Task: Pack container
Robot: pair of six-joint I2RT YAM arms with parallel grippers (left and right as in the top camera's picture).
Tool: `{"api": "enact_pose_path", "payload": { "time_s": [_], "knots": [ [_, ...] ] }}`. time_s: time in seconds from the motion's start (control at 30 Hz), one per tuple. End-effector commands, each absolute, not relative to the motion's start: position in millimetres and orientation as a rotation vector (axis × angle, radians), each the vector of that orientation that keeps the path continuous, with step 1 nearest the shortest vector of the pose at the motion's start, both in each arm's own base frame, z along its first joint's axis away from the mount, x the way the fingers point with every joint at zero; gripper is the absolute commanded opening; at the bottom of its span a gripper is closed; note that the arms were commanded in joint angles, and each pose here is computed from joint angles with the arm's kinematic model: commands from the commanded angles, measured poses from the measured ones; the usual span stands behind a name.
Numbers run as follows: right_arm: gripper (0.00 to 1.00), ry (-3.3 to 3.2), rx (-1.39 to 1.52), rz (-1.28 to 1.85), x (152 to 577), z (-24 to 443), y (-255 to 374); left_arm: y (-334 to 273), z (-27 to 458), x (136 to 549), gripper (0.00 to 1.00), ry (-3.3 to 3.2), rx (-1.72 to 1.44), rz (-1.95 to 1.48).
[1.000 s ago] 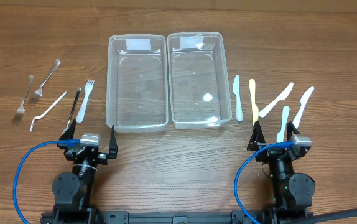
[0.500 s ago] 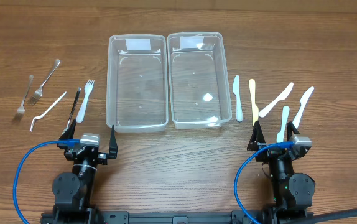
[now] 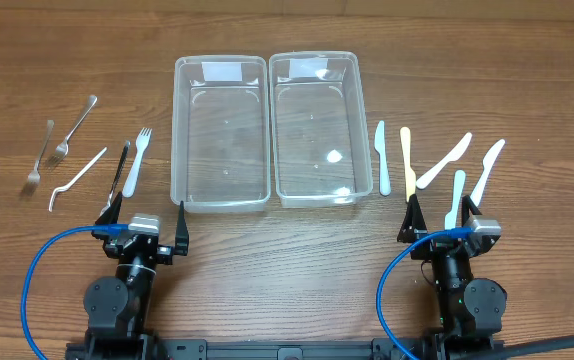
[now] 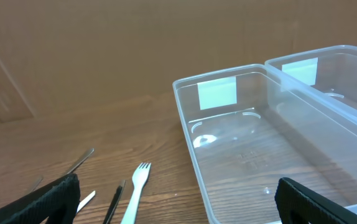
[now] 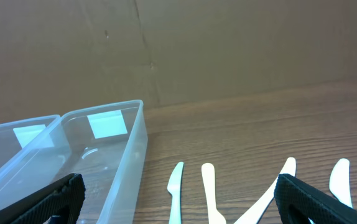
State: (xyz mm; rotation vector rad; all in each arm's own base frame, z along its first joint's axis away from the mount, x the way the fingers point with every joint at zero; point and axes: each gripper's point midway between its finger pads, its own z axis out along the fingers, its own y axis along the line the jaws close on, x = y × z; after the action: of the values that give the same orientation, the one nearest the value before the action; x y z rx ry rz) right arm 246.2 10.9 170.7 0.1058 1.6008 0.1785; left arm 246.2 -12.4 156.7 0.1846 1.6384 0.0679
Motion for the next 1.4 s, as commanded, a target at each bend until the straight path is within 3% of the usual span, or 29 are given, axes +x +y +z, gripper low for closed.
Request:
{"api": "enact_pose_path", "payload": {
  "time_s": [0.0, 0.27, 0.4, 0.6, 0.73, 0.93, 1.27, 1.37],
  "knots": [
    [1.00, 1.599, 0.094, 0.181, 246.4, 168.8, 12.5, -12.9, 157.3, 245.8, 1.00, 1.629, 0.201, 0.073],
    [1.00, 1.595, 0.198, 0.298, 246.2, 168.9, 14.3, -12.8, 164.8, 246.2, 1.00, 1.599, 0.198, 0.075],
    [1.00, 1.669, 0.243, 0.380, 238.8, 172.6, 20.5, -13.6, 178.2, 239.2, 1.00, 1.648, 0.038, -0.086],
    [1.00, 1.822, 0.275, 0.364, 233.1, 210.2, 20.3, -7.6, 238.3, 218.4, 1.00, 1.751, -0.004, -0.069],
    [1.00, 1.994, 0.311, 0.343, 251.7, 232.2, 20.9, -3.1, 259.1, 226.4, 1.00, 1.896, -0.027, -0.046],
    [1.00, 2.470, 0.422, 0.269, 278.7, 230.7, 19.2, -3.3, 250.7, 241.3, 1.00, 2.227, -0.035, -0.044],
    [1.00, 2.762, 0.335, 0.150, 361.2, 205.4, 8.9, -13.6, 244.9, 247.3, 1.00, 2.314, -0.008, -0.113],
    [1.00, 2.843, 0.233, 0.129, 385.5, 174.6, 1.4, -13.6, 244.8, 247.3, 1.00, 2.314, -0.008, -0.113]
  ]
}}
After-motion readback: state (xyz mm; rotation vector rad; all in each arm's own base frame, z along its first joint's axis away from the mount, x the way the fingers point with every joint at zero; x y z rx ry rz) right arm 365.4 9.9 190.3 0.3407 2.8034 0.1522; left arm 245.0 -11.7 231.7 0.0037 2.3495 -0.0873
